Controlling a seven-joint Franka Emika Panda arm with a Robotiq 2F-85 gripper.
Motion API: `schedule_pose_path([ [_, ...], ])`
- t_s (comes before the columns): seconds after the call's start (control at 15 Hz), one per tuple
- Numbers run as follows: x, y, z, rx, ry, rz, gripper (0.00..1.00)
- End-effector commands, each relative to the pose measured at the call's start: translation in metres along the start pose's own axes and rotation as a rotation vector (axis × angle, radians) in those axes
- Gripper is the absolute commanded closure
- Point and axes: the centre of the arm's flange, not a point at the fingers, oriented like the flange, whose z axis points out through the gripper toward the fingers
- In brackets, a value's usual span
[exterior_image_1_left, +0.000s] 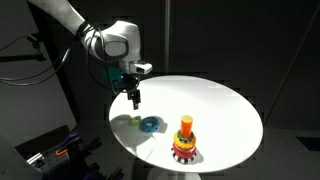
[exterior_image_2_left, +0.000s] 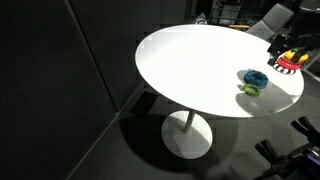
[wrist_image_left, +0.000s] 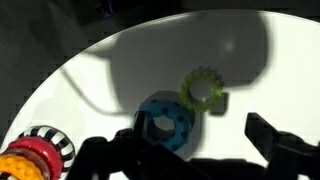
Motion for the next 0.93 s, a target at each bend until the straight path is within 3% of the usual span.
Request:
schedule_pose_path([
  [0.0, 0.001, -0.007, 0.025, -0.018, 0.008, 0.010, 0.00],
  [0.87, -0.006, -0.025, 0.098, 0.002, 0.098, 0.085, 0.00],
])
